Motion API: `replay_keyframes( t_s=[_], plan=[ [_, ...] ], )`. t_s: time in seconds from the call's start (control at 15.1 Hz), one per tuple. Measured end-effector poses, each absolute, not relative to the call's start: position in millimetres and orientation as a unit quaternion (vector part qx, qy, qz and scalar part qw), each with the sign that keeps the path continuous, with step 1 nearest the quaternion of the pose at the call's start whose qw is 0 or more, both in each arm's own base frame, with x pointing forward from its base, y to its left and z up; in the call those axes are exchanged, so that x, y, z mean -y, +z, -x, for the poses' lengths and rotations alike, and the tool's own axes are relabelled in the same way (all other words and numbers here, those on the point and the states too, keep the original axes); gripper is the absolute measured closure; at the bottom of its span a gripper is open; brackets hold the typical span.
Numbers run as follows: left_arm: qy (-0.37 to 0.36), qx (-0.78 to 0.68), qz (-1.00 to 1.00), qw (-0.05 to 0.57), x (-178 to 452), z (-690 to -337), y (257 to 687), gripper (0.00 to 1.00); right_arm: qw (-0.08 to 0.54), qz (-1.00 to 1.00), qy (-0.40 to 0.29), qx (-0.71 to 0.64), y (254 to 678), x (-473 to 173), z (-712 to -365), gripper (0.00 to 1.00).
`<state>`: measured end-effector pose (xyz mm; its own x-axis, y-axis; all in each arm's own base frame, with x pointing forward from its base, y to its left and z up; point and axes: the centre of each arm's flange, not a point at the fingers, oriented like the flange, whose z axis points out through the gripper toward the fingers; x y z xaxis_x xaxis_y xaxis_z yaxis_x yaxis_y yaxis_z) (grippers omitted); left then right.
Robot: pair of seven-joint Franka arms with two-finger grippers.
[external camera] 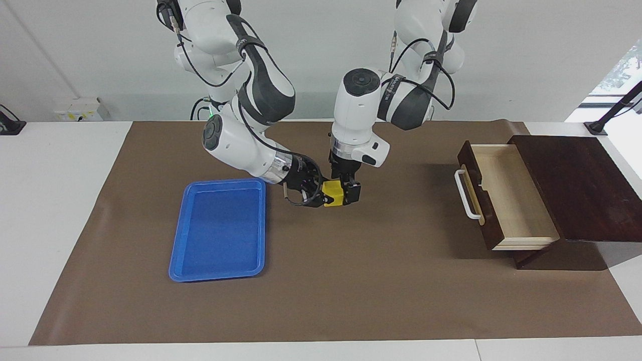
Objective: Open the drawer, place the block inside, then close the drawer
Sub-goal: 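Grasp the block with the left gripper while the right gripper releases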
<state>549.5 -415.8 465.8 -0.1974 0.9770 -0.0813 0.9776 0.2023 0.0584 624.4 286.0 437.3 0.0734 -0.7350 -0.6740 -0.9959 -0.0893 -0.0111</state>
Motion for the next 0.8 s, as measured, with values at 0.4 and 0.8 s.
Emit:
replay_keyframes(
  t_s=[0.4,0.8],
  plan=[
    [0.005,-0.767,-0.639,0.058,428,-553,447,0.11,0.247,0.689,0.263,-0.628,437,-285,-625,0.45],
    [0.01,-0.761,-0.645,0.063,428,-554,449,0.41,0.247,0.69,0.263,-0.628,436,-284,-625,0.45]
  ],
)
